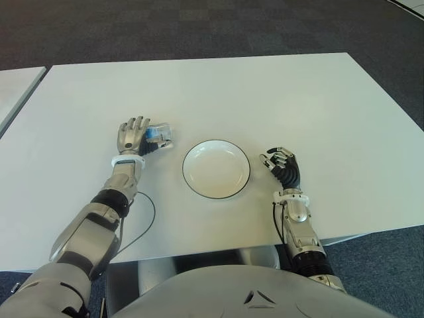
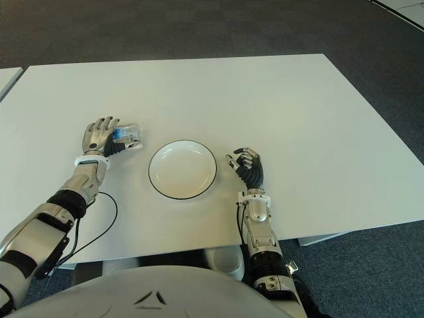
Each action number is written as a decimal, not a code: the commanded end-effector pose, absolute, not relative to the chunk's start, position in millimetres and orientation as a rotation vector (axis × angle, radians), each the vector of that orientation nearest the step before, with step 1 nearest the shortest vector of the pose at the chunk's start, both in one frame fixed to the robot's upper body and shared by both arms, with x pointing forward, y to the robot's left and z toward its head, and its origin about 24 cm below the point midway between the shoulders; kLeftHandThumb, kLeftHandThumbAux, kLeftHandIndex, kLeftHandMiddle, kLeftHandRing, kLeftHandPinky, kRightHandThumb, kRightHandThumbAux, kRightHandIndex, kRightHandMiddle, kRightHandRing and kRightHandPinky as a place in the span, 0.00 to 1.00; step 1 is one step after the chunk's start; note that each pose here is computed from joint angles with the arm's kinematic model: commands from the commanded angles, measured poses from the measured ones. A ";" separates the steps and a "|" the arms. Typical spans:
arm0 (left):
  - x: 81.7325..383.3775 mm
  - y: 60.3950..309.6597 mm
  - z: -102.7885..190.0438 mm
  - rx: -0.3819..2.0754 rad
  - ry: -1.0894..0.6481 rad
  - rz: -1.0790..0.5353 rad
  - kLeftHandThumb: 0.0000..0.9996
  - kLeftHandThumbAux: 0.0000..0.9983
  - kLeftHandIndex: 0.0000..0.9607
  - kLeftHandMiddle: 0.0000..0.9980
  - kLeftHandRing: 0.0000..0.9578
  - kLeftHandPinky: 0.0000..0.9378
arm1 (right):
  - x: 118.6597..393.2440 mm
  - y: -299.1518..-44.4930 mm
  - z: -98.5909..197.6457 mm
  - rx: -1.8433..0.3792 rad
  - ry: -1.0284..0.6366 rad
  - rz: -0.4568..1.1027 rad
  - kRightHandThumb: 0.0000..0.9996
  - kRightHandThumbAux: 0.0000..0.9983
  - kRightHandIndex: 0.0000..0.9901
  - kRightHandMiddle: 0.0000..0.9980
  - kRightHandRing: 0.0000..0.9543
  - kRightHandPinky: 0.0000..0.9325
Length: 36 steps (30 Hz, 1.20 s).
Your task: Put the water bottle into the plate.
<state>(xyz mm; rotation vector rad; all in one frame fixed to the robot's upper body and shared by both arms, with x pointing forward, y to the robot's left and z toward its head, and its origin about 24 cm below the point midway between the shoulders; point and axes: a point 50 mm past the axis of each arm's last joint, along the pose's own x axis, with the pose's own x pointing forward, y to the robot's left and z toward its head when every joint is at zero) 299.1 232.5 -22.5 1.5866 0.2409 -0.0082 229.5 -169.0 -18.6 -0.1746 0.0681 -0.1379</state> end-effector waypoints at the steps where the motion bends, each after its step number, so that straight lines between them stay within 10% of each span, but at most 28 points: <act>1: 268.0 232.4 -63.1 1.584 0.459 -0.206 0.60 0.16 0.00 0.00 0.00 0.00 | 220.5 -169.0 -31.1 -0.165 0.147 -0.138 0.70 0.73 0.44 0.74 0.76 0.76; 22: 266.4 227.8 -69.0 1.593 0.481 -0.181 0.63 0.31 0.00 0.01 0.02 0.09 | 218.8 -171.2 -30.8 -0.178 0.146 -0.146 0.70 0.73 0.44 0.75 0.76 0.76; 29: 265.5 227.8 -67.3 1.587 0.409 -0.112 0.72 0.39 0.29 0.38 0.43 0.52 | 218.6 -171.3 -31.1 -0.181 0.150 -0.149 0.70 0.73 0.44 0.74 0.76 0.76; 36: 264.8 226.8 -65.6 1.518 0.373 -0.024 0.76 0.48 0.42 0.52 0.58 0.63 | 218.4 -171.9 -31.1 -0.172 0.152 -0.148 0.70 0.73 0.44 0.74 0.76 0.76</act>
